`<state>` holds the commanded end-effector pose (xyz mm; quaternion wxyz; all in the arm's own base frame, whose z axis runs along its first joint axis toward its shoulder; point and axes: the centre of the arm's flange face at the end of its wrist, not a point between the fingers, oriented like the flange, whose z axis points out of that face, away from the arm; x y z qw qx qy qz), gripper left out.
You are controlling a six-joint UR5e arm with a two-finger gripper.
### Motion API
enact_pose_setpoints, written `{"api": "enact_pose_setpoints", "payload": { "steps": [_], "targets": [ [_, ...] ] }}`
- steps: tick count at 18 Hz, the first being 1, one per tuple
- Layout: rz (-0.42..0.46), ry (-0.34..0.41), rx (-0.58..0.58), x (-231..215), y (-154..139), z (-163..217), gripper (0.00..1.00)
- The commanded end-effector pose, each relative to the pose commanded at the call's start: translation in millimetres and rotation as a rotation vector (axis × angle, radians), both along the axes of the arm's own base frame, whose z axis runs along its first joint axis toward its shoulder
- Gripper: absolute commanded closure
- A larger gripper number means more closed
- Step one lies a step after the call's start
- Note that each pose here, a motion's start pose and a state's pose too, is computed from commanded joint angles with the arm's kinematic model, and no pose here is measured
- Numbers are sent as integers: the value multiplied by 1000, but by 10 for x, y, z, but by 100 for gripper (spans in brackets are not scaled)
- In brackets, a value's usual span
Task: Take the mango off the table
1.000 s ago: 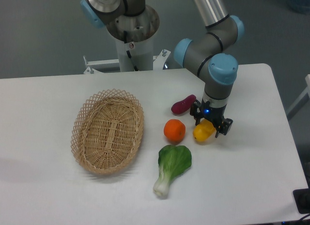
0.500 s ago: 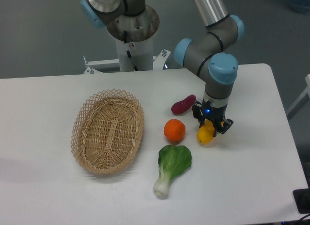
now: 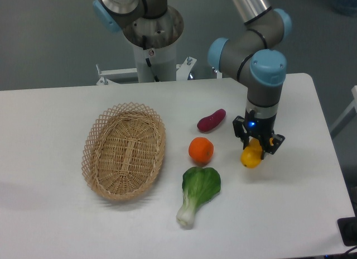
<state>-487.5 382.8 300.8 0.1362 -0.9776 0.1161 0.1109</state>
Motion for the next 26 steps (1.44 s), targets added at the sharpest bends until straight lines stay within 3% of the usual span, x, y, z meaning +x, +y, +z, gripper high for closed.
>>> {"api": "enact_pose_setpoints", "payload": {
  "steps": [10,13,16,26],
  "targets": [
    [170,-12,190,169,421,777,55],
    [212,-42,233,200,459,853,54],
    [210,-29,268,275,439,1062,55],
    [206,-30,274,347,477,1103,54]
  ]
}}
